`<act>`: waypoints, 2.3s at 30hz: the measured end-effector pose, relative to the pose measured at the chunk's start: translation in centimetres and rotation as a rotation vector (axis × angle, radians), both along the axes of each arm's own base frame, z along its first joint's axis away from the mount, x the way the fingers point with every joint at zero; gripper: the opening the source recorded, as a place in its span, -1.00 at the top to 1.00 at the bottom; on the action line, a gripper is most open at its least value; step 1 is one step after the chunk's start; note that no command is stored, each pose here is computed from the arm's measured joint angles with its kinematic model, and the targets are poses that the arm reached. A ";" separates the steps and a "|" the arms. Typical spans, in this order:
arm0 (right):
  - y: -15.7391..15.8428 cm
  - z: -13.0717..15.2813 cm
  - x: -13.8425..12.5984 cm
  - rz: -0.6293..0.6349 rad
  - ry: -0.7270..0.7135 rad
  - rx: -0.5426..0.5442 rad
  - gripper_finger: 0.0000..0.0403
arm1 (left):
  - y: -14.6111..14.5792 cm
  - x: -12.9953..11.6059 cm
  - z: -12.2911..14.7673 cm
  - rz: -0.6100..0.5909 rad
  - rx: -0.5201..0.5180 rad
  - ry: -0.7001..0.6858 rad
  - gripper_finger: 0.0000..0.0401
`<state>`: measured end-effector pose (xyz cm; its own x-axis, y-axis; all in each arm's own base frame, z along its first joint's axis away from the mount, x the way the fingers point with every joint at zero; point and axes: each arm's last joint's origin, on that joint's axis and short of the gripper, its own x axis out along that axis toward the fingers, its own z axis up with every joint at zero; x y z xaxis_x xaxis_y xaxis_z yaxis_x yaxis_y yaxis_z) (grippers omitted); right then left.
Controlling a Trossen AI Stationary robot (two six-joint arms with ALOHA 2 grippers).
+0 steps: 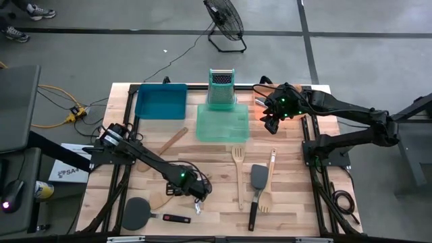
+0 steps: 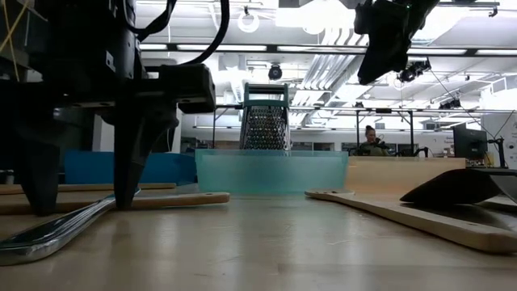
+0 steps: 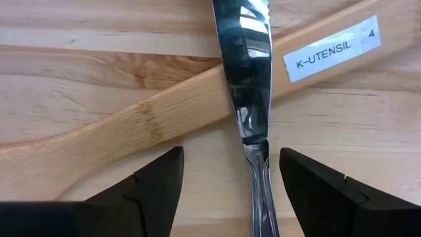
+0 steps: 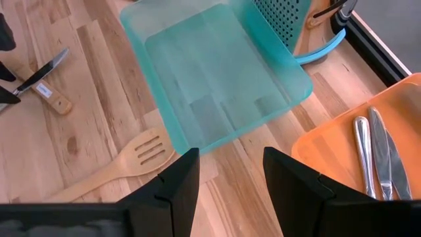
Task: Pick & Place Kitchen Items
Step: Put the silver knife into the orange bin
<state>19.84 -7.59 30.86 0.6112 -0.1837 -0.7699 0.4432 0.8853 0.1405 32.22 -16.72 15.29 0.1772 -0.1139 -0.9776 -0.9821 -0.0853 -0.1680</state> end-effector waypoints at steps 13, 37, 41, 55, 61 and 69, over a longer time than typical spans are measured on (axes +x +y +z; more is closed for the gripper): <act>0.0 0.0 0.0 0.004 0.001 -0.004 0.20 | -0.1 0.0 -0.2 -0.004 -0.015 0.003 -0.12; 0.0 0.0 0.0 0.005 0.002 -0.005 0.20 | -0.4 0.4 -0.2 -0.023 -0.076 -0.016 0.45; 0.0 0.0 0.0 0.006 0.002 -0.005 0.20 | -0.4 0.3 -0.1 -0.022 -0.073 -0.011 0.57; 0.0 0.0 0.0 0.022 0.004 -0.014 0.20 | -0.4 0.3 -0.1 -0.058 -0.059 -0.018 0.89; 0.0 0.0 0.0 0.028 0.005 -0.018 0.20 | -0.4 0.3 -0.1 -0.078 -0.054 -0.017 0.89; 0.0 0.0 0.0 0.043 0.009 -0.030 0.20 | -0.3 0.2 0.3 -0.121 -0.047 -0.035 0.89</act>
<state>19.83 -7.59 30.85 0.6121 -0.1803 -0.7700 0.4059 0.9072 0.1103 32.42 -17.06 15.55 0.1933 -0.1822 -0.9641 -0.9793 0.0245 -0.2010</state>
